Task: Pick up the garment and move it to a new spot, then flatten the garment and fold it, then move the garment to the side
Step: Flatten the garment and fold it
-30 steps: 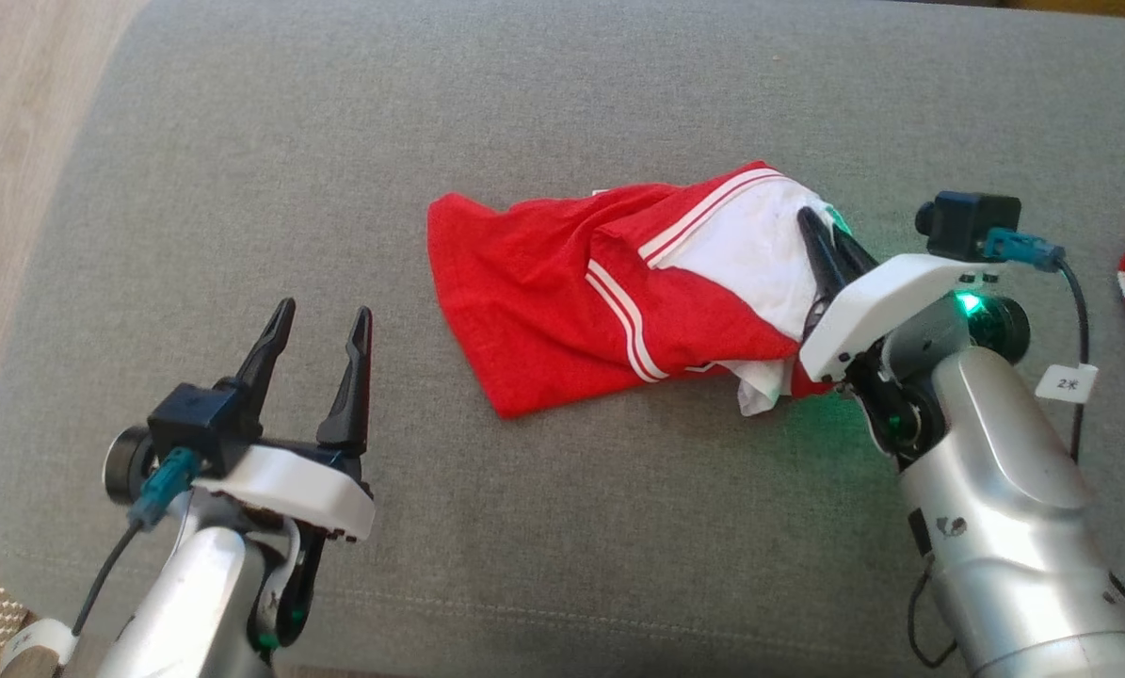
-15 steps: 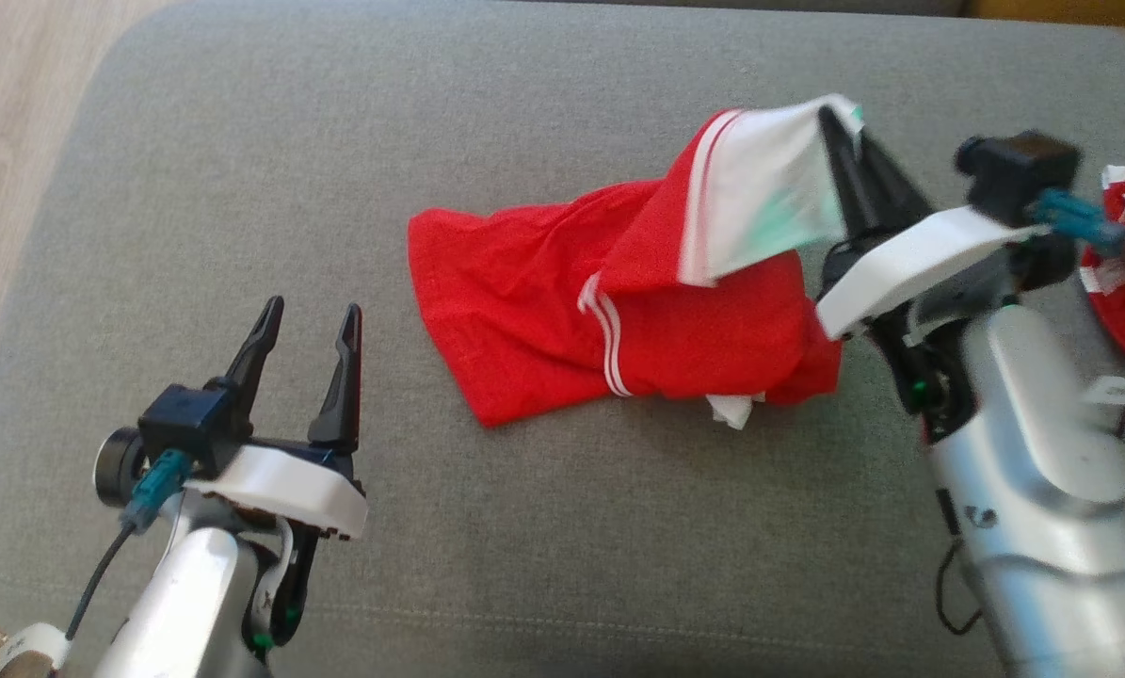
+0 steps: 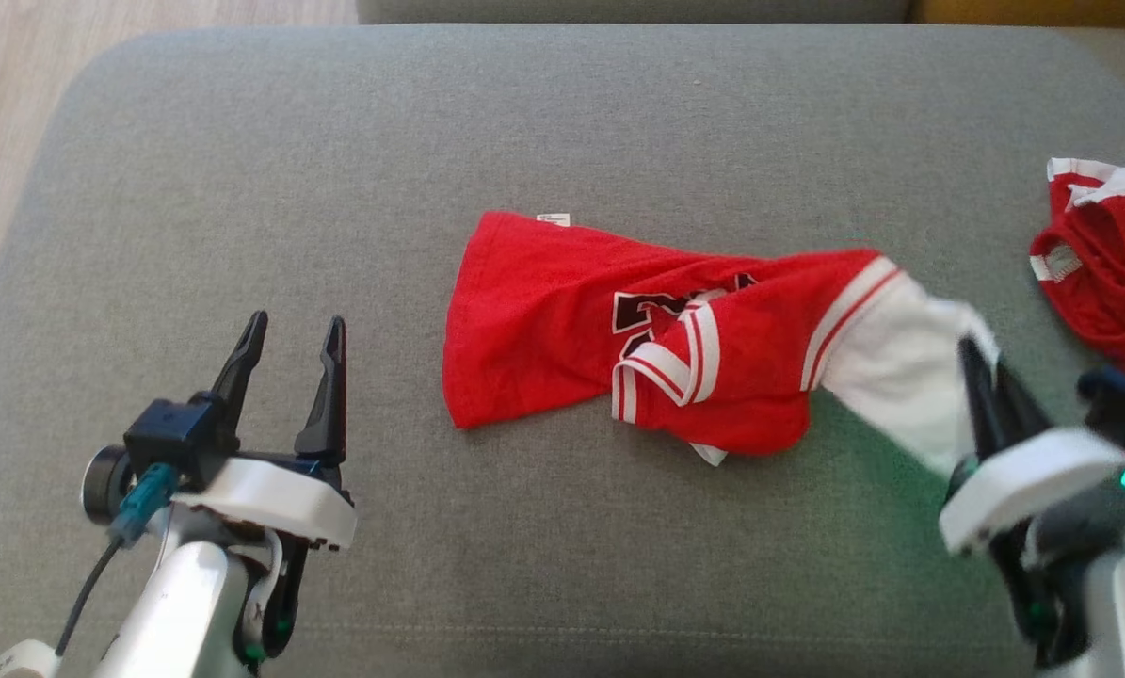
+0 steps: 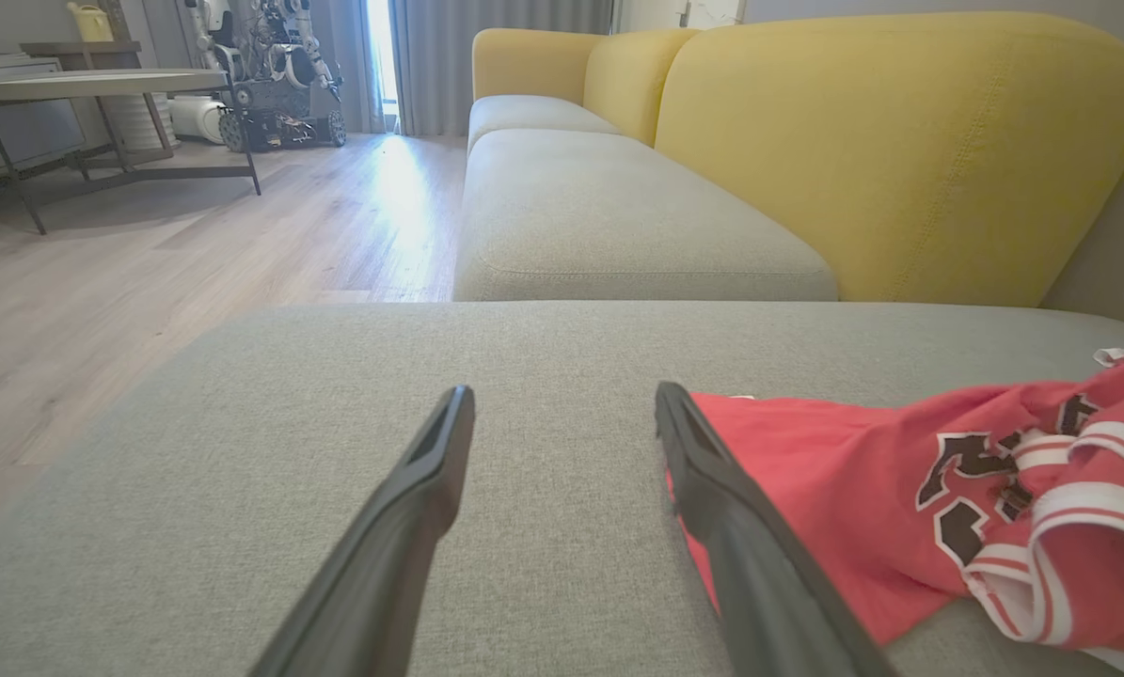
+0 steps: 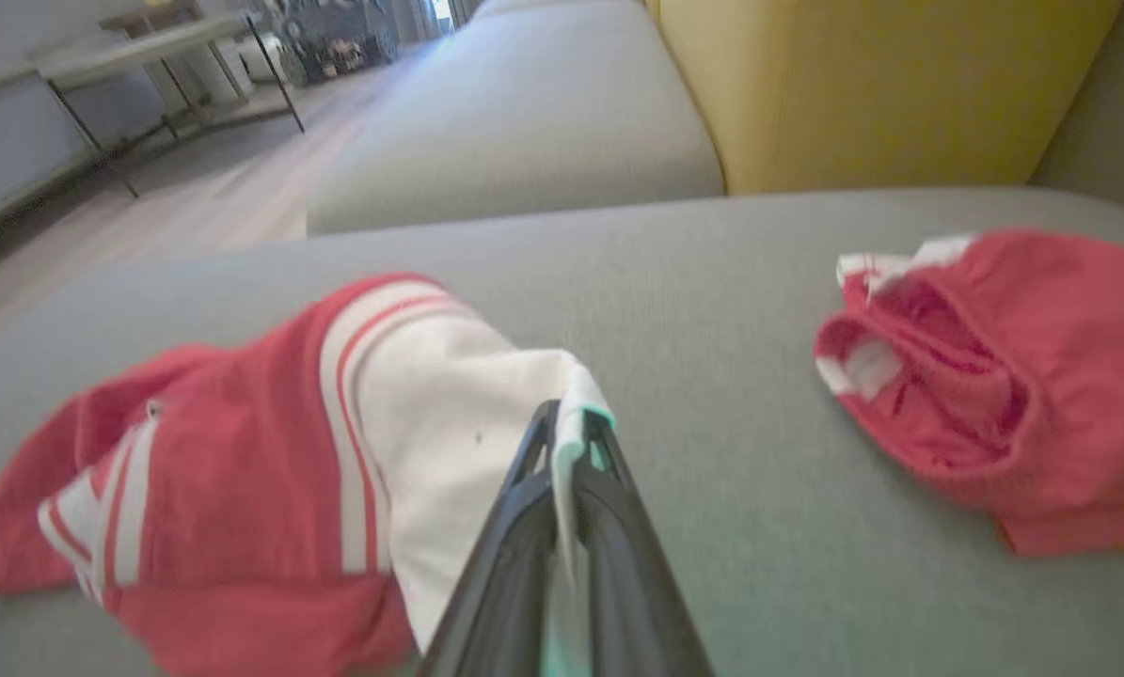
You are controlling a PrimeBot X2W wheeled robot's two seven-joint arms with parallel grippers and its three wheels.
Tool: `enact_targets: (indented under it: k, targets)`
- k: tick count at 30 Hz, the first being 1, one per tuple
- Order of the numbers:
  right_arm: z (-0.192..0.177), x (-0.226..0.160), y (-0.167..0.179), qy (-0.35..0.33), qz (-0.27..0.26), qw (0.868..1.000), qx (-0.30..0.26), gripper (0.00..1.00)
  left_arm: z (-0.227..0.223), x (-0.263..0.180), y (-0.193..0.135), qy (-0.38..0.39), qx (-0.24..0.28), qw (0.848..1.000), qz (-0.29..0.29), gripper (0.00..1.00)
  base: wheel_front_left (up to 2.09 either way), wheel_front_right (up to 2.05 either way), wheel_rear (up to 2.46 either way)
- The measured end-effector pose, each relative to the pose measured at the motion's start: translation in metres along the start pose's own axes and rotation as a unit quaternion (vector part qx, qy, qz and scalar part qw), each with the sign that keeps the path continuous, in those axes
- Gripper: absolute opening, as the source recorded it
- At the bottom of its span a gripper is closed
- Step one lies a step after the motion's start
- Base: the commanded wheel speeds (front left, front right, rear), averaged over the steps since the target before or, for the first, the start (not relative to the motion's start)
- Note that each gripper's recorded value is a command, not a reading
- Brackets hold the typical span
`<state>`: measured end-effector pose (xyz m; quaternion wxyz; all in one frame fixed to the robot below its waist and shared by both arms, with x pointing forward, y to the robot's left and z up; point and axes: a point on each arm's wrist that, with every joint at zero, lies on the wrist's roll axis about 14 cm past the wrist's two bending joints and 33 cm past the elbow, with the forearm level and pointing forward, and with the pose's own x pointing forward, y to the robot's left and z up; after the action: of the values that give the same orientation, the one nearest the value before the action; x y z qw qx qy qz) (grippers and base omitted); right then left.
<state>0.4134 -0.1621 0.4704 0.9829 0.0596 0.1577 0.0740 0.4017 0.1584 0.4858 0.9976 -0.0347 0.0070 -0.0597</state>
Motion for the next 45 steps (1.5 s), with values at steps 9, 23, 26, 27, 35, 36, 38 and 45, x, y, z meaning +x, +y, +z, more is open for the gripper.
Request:
enact_targets:
  k: [9,23,26,27,35,36,38,45]
  targets:
    - [-0.049,-0.017,-0.012,0.042,-0.034,0.998,0.018,1.00,-0.001,0.001,-0.005,0.000,-0.001,1.000,-0.008,1.00,0.00,0.00,0.00]
    - [0.015,-0.024,-0.008,-0.106,-0.033,0.994,-0.019,1.00,0.000,-0.014,-0.008,0.001,-0.003,1.000,-0.009,1.00,0.00,0.00,0.00]
    - [0.023,-0.027,0.000,-0.118,-0.022,0.992,-0.025,1.00,-0.001,-0.018,-0.007,0.002,-0.003,1.000,-0.006,1.00,0.00,0.00,0.00]
    - [0.024,-0.028,0.002,-0.121,-0.021,0.992,-0.026,1.00,0.000,-0.018,-0.008,0.002,-0.003,1.000,-0.007,1.00,0.00,0.00,0.00]
    - [0.022,-0.032,0.006,-0.120,-0.016,0.992,-0.027,1.00,0.001,-0.018,-0.008,0.001,-0.002,1.000,-0.005,1.00,0.00,0.00,0.00]
    - [0.022,-0.032,0.006,-0.120,-0.015,0.992,-0.027,1.00,0.001,-0.018,-0.008,0.001,-0.002,1.000,-0.006,1.00,0.00,0.00,0.00]
    - [0.022,-0.032,0.006,-0.120,-0.015,0.992,-0.027,1.00,0.000,-0.018,-0.009,0.003,-0.002,1.000,-0.006,1.00,0.00,0.00,0.00]
    - [0.018,-0.030,0.005,-0.115,-0.015,0.993,-0.025,1.00,-0.006,-0.015,-0.013,0.021,-0.008,1.000,-0.013,1.00,0.00,0.00,0.00]
